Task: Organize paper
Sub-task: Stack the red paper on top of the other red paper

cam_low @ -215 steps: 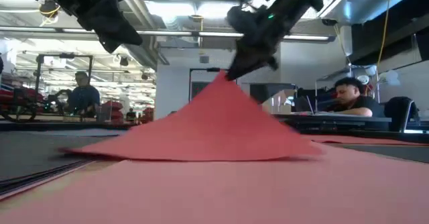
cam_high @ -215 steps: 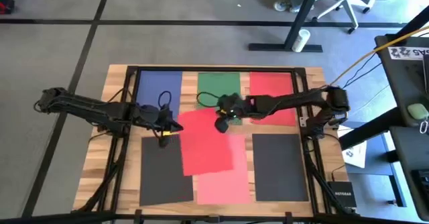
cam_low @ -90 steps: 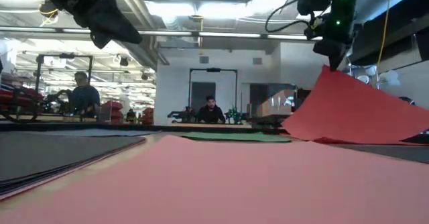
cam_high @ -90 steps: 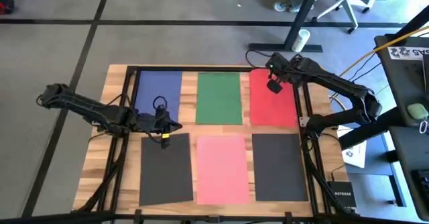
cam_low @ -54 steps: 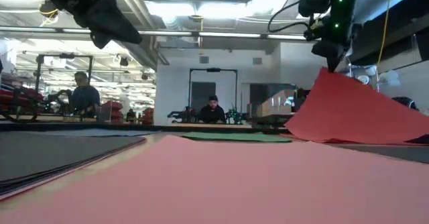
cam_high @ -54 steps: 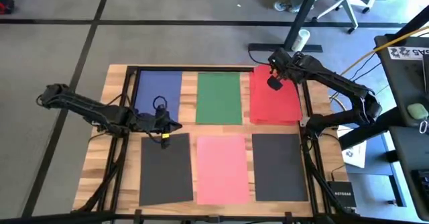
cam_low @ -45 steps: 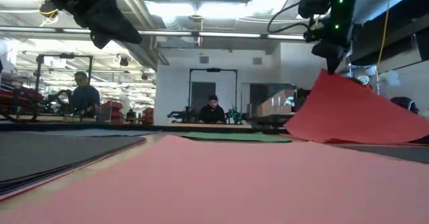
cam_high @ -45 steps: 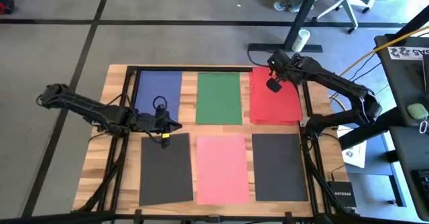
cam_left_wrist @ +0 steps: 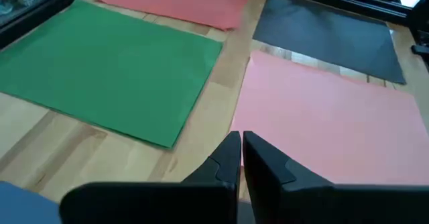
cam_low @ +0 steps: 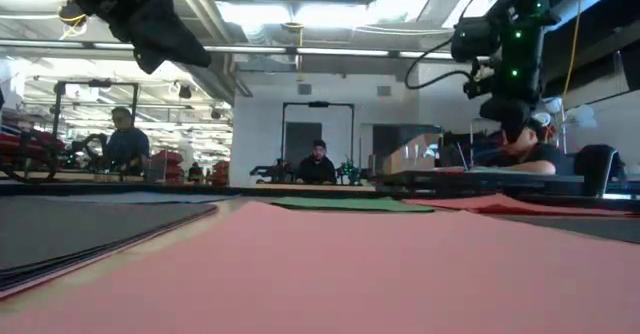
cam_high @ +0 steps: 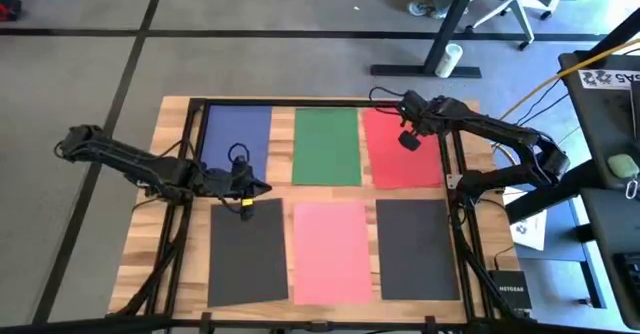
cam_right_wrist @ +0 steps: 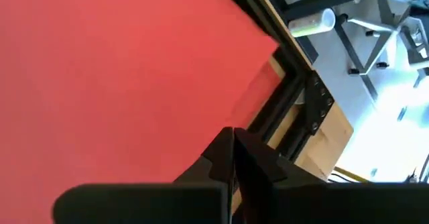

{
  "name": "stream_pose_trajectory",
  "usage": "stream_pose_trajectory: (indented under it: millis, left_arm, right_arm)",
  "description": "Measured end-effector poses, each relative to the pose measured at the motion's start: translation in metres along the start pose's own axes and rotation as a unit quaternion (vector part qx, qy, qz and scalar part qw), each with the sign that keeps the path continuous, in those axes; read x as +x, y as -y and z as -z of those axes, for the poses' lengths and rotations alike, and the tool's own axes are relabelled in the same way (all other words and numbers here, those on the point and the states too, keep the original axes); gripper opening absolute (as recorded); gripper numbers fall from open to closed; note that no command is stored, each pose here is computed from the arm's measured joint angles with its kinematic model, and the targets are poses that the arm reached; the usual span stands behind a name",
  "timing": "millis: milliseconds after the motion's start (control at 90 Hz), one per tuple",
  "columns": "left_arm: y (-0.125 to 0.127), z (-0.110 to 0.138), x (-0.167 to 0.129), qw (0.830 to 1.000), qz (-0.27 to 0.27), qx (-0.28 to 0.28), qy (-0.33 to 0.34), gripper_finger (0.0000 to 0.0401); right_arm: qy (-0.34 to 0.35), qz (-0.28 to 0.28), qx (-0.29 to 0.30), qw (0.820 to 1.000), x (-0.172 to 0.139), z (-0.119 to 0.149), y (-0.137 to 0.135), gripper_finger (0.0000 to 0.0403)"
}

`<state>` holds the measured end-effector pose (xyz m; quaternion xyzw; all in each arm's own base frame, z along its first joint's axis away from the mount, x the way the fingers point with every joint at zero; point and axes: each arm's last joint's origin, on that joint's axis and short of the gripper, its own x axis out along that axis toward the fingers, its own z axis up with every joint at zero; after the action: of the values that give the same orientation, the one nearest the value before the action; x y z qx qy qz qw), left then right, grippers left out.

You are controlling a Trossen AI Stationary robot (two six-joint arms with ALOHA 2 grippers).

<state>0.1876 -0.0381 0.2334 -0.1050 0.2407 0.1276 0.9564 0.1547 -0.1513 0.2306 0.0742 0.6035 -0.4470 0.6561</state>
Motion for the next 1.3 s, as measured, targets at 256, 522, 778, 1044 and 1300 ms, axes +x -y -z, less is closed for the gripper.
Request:
stream_pose_trajectory:
  millis: [256,522,778,1044,1300]
  left_arm:
    - [-0.001,0.002,0.000,1.000,-0.003,0.004,-0.008,0.0001]
    - [-0.003,0.006,0.000,0.999,-0.014,-0.003,-0.031,0.0001]
    - [-0.003,0.007,0.000,0.999,-0.015,-0.002,-0.034,0.0001]
    - [-0.004,0.007,0.000,0.999,-0.017,0.002,-0.033,0.0001]
    - [-0.004,0.007,0.000,0.999,-0.017,0.002,-0.034,0.0001]
  right_arm:
    - [0.030,-0.133,0.057,0.989,-0.001,-0.008,-0.006,0.0007]
    - [0.118,-0.236,-0.082,0.961,0.011,-0.035,-0.039,0.0002]
    - [0.093,-0.258,-0.133,0.952,0.050,-0.057,-0.068,0.0000]
    - [0.075,-0.264,-0.135,0.952,0.071,-0.089,-0.083,0.0000]
    - [0.065,-0.285,-0.123,0.949,0.083,-0.119,-0.092,0.0000]
